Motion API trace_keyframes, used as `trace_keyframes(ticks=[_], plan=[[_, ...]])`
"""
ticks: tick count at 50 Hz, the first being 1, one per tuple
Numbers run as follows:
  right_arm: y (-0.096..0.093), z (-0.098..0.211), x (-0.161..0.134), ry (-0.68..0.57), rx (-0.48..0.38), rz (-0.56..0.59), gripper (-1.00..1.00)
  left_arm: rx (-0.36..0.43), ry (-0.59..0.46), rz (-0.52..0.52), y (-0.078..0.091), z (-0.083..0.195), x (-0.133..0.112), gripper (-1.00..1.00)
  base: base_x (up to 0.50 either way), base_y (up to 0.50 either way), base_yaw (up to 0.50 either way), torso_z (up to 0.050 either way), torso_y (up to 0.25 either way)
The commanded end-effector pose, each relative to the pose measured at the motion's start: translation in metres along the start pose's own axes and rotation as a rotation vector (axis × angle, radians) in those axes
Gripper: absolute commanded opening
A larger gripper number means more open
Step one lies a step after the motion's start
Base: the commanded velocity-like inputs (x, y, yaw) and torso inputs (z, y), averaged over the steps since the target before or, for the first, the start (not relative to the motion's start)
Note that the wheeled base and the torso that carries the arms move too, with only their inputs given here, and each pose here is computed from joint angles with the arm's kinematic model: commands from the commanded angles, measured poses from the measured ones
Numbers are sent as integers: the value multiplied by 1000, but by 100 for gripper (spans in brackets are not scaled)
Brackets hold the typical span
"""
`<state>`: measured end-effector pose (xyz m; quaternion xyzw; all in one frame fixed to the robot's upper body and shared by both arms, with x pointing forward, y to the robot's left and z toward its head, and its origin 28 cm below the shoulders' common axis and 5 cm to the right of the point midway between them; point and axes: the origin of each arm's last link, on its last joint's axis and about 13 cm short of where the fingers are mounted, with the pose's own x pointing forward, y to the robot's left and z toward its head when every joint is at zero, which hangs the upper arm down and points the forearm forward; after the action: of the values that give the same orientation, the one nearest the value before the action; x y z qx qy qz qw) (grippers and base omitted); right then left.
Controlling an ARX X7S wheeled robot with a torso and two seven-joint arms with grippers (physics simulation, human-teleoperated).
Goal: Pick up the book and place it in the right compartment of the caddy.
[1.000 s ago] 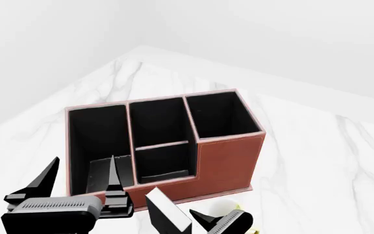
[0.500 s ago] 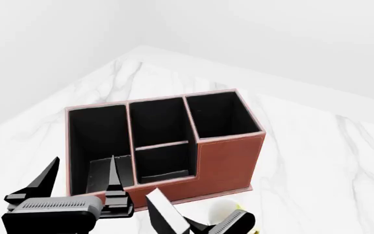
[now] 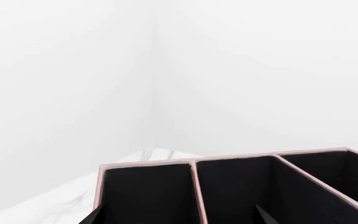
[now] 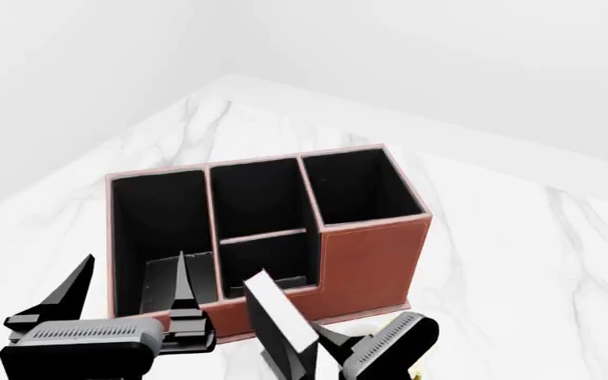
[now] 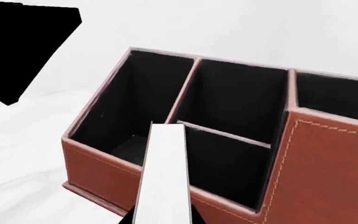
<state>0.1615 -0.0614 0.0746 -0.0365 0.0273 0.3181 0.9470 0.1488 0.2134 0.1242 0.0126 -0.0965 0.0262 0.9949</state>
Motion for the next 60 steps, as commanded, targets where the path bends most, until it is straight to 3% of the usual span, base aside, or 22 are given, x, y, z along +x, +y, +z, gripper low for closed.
trace_keyframes(ticks=[1,22,60], plan=[[-5,30,1,-77,-59,-6,-100,0,0,1,0,0,0,100,0,0,0,0,0],[-15,75,-1,-142,-119,-46,-100,2,2,-1,-1,-1,0,100,0,0,0,0,1],[-37,156,2,-289,-142,-122,-100,4,6,-3,-2,-2,1,100,0,0,0,0,1]])
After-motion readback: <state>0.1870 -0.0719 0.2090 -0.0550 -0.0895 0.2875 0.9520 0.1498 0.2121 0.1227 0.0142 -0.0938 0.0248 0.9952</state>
